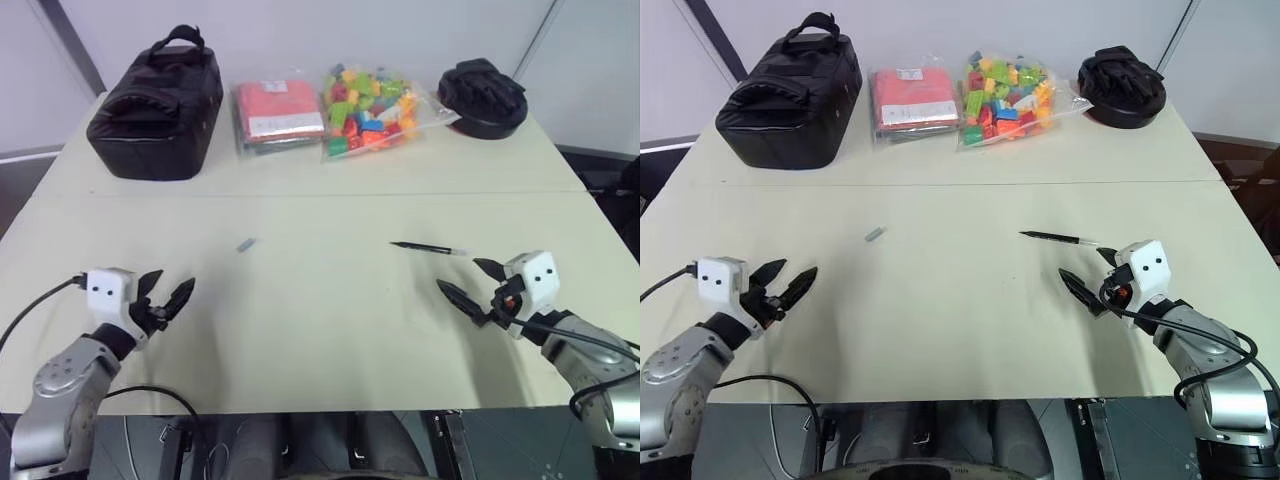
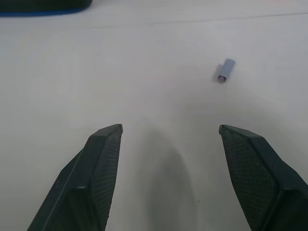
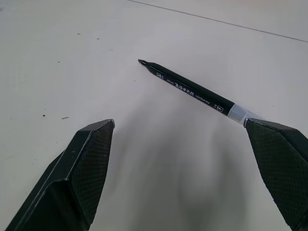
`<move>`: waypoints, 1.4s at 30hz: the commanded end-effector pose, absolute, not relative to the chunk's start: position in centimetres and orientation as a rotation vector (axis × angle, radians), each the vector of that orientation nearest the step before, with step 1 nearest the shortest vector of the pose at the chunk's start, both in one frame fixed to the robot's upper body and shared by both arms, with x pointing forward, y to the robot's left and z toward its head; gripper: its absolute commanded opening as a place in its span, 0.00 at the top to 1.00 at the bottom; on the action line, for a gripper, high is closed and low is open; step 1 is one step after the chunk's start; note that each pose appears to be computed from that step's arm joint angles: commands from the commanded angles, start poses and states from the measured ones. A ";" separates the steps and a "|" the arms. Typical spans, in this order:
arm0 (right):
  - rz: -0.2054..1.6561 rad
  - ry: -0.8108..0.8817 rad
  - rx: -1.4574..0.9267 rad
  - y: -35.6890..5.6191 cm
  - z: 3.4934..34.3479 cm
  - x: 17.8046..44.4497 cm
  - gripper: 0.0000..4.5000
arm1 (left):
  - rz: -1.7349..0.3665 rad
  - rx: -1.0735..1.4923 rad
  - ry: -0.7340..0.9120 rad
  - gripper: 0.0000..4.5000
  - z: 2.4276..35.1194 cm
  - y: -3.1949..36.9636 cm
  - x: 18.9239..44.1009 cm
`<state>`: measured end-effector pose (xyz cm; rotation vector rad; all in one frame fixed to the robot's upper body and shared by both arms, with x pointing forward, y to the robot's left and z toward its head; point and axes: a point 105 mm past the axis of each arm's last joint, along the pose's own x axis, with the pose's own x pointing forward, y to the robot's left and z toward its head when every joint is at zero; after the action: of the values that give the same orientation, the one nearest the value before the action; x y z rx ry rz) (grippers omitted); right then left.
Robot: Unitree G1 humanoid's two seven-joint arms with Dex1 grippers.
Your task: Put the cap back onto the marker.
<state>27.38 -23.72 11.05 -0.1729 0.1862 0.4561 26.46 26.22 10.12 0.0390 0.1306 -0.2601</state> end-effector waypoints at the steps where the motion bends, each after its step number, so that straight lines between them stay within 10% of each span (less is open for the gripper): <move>1: 0.452 0.140 -0.196 -23.9 12.3 27.5 0.01 | -0.260 0.053 0.094 0.25 11.1 26.4 26.7; 29: 0.460 0.111 -0.333 -25.7 13.5 30.1 0.01 | -0.381 0.102 0.083 0.25 12.0 25.1 28.4; 42: 0.825 0.144 -0.499 -24.6 13.0 35.9 0.01 | -0.946 0.305 0.130 0.25 16.3 21.3 28.5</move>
<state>35.59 -24.88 12.70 -0.4739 0.1607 0.7867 28.86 21.92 15.09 0.2782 0.1513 -0.8634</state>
